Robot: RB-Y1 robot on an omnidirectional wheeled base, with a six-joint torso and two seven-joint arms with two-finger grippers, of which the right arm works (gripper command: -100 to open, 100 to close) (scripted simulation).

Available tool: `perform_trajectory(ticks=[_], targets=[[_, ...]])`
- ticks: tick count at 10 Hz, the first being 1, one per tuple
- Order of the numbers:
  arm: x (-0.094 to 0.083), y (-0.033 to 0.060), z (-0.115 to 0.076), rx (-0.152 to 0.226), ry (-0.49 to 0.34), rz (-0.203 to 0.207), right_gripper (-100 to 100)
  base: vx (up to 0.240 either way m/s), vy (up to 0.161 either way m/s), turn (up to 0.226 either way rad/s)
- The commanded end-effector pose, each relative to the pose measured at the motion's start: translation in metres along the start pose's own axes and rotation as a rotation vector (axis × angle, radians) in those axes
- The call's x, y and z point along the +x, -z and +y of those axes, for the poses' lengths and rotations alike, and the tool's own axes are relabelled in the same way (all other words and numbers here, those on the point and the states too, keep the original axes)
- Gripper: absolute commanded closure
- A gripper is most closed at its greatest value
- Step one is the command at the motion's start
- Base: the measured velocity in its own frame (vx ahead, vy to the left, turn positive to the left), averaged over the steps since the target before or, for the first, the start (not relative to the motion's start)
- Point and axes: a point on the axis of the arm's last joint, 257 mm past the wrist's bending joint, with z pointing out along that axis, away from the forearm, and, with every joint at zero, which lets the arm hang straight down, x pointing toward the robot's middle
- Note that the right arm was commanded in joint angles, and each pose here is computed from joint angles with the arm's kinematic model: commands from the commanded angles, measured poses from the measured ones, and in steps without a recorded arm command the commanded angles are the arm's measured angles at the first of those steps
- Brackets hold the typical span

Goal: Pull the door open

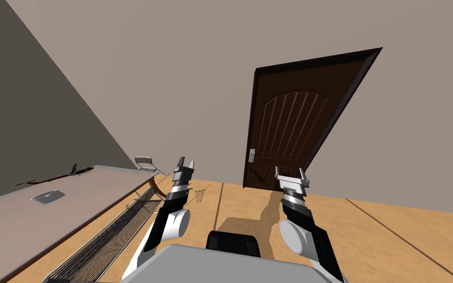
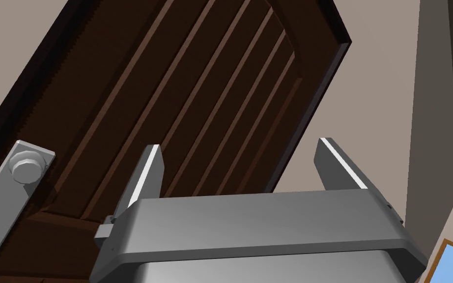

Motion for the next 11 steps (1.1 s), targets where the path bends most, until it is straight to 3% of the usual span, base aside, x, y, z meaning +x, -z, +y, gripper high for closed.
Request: perform_trajectory(ticks=[1,4,9,11], targets=[[-0.012,0.0019,-0.006,0.010,-0.042,-0.032,-100,0.057,-0.054,0.120],[-0.041,0.0058,-0.022,0.034,-0.131,-0.102,-100,0.071,-0.073,0.212],[-0.072,0.0118,-0.037,0.048,-0.230,-0.189,-100,0.043,-0.069,0.135],[-0.092,0.0165,-0.046,0.056,-0.286,-0.242,-100,0.044,-0.051,0.144]])
